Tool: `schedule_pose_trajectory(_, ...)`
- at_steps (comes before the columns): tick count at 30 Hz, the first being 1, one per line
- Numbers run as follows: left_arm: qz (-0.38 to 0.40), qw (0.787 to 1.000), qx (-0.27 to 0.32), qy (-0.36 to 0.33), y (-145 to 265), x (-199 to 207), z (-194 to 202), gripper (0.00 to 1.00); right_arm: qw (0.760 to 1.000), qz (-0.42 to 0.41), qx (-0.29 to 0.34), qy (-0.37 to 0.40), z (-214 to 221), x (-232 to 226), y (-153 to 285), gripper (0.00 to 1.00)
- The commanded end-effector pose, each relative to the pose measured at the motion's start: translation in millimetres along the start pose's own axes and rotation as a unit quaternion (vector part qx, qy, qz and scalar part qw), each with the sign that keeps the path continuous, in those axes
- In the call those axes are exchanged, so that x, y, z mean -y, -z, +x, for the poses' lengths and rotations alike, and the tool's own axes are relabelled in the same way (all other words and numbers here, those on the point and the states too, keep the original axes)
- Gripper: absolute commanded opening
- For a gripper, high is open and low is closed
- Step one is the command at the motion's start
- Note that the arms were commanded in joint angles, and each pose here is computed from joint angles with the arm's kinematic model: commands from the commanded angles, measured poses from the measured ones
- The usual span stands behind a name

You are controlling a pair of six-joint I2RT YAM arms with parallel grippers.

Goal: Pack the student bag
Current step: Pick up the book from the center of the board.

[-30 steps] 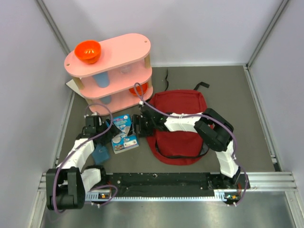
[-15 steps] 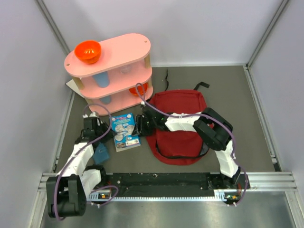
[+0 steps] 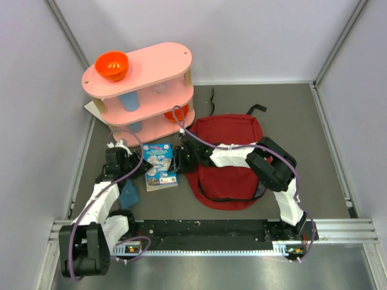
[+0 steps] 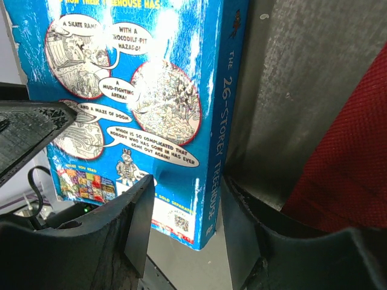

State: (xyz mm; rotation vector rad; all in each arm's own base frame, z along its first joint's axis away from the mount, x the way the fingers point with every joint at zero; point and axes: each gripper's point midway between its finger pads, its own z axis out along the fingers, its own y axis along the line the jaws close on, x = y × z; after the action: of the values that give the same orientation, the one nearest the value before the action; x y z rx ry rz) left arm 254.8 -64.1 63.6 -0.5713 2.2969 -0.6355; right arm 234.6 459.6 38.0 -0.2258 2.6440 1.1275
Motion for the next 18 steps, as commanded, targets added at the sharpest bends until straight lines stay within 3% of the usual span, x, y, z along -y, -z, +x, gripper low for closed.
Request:
schedule_pose_trajectory(1, 0.040, 0.999, -0.029, -0.001, -1, 15, 10, 0.41, 0.999, -0.037, -0.004, 0.010, 6, -17, -6, 0.47)
schedule_pose_trajectory(4, 0.035, 0.999, -0.028, 0.001, -2, 13, 10, 0.33, 0.999, -0.037, -0.007, 0.009, 8, -16, -6, 0.47)
schedule_pose_trajectory(8, 0.031, 0.999, -0.025, -0.005, 1, 13, 7, 0.06, 0.999, -0.039, -0.004, 0.007, 8, -16, -4, 0.48)
schedule_pose_trajectory(9, 0.028, 0.999, -0.020, -0.007, 1, 13, 4, 0.04, 0.999, -0.039, -0.003, 0.007, 7, -16, -4, 0.48)
schedule_pose_trajectory(18, 0.044, 0.999, -0.013, -0.020, 8, 23, -2, 0.00, 0.998, -0.053, 0.005, 0.014, 5, -25, 5, 0.55)
